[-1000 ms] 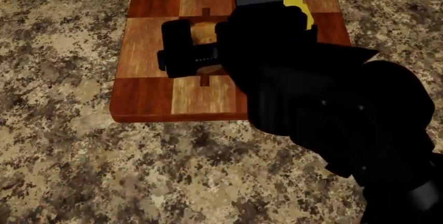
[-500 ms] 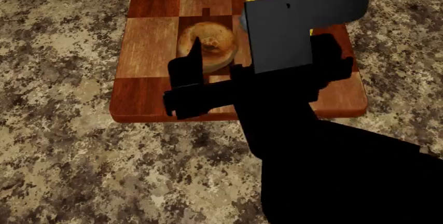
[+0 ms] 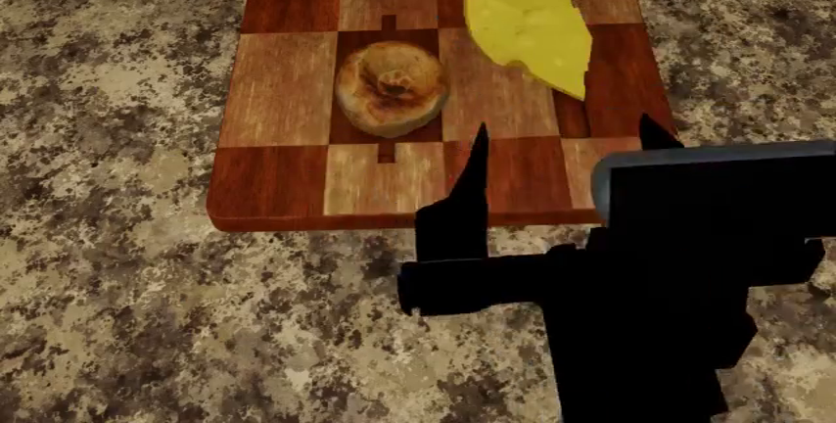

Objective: Place the bread and cheese on the cutting board.

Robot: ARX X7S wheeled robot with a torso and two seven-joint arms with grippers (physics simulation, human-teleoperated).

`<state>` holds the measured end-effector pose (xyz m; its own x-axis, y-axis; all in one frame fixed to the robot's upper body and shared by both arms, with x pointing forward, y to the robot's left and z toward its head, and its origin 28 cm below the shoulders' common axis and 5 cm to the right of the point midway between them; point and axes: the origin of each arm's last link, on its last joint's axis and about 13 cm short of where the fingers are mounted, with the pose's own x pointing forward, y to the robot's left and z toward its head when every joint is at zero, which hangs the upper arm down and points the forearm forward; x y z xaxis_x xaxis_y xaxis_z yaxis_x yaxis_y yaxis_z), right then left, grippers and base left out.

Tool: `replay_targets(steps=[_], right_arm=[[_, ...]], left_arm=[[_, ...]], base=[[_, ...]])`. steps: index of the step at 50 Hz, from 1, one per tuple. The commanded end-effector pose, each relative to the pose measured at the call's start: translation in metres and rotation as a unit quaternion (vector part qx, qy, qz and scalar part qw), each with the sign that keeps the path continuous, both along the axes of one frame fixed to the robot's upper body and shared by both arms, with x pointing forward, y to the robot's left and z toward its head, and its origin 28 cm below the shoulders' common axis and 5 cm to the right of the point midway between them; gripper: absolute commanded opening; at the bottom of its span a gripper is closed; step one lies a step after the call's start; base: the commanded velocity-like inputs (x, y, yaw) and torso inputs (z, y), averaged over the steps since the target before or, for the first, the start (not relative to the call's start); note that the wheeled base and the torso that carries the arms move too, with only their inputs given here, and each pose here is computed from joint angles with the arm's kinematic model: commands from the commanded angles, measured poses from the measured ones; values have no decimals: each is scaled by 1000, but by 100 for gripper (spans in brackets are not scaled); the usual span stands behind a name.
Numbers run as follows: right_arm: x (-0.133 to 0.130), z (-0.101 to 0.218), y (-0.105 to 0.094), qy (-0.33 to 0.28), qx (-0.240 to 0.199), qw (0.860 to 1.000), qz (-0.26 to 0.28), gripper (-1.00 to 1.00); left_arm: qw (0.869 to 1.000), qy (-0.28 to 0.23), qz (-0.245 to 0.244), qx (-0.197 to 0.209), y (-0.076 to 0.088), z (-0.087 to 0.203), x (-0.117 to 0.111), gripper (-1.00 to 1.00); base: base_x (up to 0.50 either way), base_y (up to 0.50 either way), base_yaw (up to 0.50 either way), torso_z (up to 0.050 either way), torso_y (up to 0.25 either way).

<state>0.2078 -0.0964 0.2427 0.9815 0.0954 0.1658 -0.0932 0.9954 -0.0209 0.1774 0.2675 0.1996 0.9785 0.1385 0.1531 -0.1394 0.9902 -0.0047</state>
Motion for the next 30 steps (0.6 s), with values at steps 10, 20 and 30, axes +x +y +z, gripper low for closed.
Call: replay_targets(steps=[10,20,30], right_arm=[[-66,44,-30,-85,-17,993,-85,100],[-87,63,-31,-126,-17,987,-102,100],[-105,76,-38,-165,-13,977,-135,100]], left_arm=[[1000,-2,-15,9,-5,-1,3,100],[1000,-4,-20,19,-9,1,1,100],[999,-2,-26,22,-11,1,2,100]], base=[[0,0,0,0,0],[0,0,0,0,0],[0,0,0,0,0]])
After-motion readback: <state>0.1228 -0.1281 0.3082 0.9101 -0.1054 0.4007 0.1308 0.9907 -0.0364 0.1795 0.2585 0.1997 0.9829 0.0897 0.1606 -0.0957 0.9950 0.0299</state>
